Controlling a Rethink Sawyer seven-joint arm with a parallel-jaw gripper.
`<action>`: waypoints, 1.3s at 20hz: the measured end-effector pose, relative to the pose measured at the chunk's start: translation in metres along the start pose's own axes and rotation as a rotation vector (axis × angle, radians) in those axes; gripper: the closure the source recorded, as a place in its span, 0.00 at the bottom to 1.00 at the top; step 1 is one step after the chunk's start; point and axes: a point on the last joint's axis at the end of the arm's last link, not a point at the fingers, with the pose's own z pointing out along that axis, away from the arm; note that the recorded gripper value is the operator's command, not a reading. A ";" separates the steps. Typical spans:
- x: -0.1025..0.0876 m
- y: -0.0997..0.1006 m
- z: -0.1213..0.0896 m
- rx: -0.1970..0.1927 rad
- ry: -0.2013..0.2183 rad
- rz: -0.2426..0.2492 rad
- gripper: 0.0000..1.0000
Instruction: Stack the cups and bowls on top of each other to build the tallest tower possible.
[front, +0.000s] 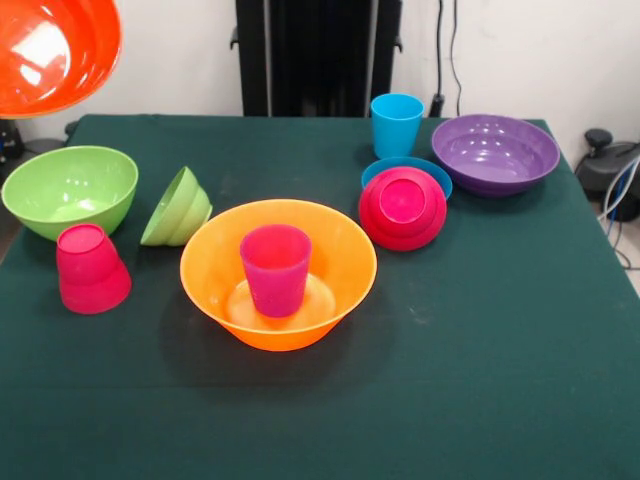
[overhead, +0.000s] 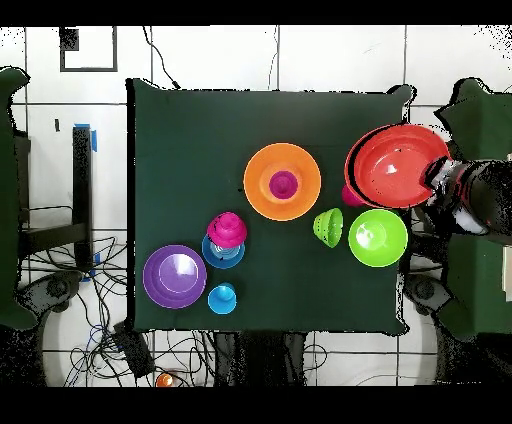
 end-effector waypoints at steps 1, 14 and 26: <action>0.000 0.000 0.000 0.000 0.000 0.000 1.00; -0.025 -0.001 0.008 0.029 0.107 0.007 1.00; -0.046 0.016 0.073 -0.107 0.009 0.034 1.00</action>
